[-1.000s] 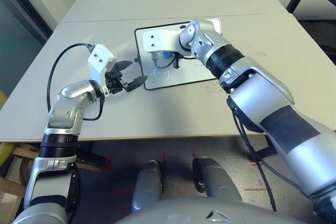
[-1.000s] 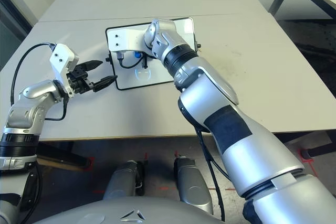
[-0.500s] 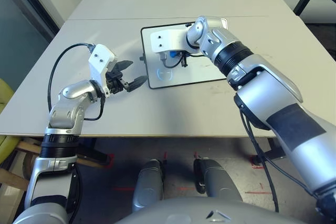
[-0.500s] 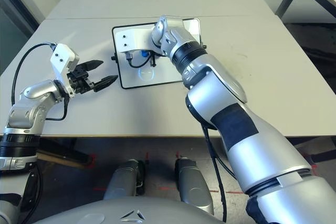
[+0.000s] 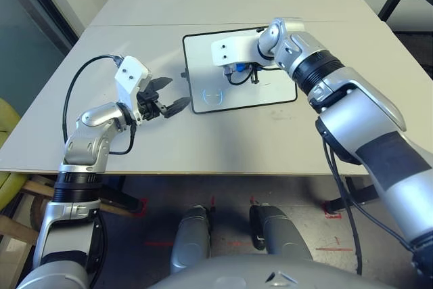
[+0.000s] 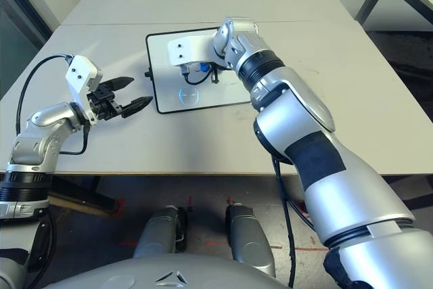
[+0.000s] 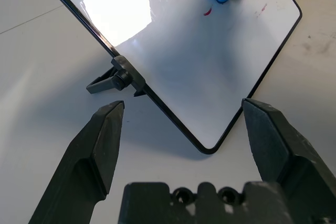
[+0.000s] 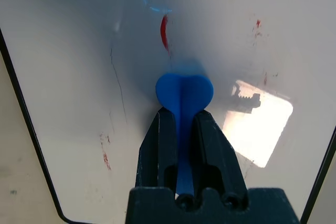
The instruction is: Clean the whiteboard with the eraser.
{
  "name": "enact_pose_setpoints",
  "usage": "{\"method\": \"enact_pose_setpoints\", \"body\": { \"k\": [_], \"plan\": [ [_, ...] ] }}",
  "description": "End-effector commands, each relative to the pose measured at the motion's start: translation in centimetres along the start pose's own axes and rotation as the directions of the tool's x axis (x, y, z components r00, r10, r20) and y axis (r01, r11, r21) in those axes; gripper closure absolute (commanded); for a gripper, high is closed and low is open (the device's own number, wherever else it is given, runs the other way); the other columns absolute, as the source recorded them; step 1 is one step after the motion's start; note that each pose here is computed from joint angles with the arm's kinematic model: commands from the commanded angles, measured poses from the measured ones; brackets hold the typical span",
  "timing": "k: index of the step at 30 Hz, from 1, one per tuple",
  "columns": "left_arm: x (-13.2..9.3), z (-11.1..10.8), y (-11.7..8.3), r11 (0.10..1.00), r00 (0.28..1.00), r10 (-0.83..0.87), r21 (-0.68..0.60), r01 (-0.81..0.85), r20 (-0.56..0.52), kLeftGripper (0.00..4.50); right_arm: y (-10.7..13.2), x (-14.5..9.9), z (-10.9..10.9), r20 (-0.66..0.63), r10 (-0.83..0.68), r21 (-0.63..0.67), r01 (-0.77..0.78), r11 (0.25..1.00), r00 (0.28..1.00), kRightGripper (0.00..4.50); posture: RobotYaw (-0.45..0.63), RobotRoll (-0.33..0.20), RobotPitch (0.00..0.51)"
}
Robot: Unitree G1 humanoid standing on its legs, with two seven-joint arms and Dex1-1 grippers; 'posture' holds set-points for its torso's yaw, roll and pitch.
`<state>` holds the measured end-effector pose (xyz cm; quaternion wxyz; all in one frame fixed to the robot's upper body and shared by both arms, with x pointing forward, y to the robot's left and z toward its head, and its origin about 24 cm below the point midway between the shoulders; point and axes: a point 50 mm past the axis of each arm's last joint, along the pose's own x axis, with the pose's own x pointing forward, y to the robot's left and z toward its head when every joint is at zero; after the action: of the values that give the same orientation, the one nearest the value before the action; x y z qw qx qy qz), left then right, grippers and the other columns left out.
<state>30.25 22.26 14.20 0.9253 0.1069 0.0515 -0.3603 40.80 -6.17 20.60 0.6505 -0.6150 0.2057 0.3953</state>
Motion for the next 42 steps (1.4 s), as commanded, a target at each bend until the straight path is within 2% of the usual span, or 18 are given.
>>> {"method": "enact_pose_setpoints", "body": {
  "k": [1,5,11,28,42],
  "plan": [
    [0.3,0.1,0.0,1.000,1.000,-0.012,0.002,0.012,0.000,0.00,1.0,0.8,-2.5,-0.090,0.037,0.014,-0.035,0.999,0.995,4.36,0.00,0.000,0.105],
    [0.3,0.1,0.0,1.000,1.000,-0.012,0.002,0.012,0.000,0.00,1.1,0.8,-2.7,-0.094,0.036,0.012,-0.035,0.999,0.995,4.36,0.00,0.000,0.105],
    [0.3,0.1,0.0,1.000,1.000,-0.012,0.000,0.012,-0.001,0.00,1.0,0.9,-1.8,-0.061,0.031,0.006,-0.030,1.000,0.998,4.36,-0.01,0.000,0.107],
    [0.2,-0.2,-0.1,1.000,1.000,-0.006,-0.008,0.006,-0.007,0.00,1.1,1.3,3.3,0.077,0.015,0.001,-0.015,1.000,0.997,4.37,0.00,0.000,0.114],
    [-0.1,-0.5,-0.4,1.000,1.000,0.005,-0.018,-0.005,-0.008,0.00,1.5,1.5,6.1,0.114,0.001,-0.037,0.003,0.999,0.993,4.37,0.03,0.000,0.117]
  ]
}}
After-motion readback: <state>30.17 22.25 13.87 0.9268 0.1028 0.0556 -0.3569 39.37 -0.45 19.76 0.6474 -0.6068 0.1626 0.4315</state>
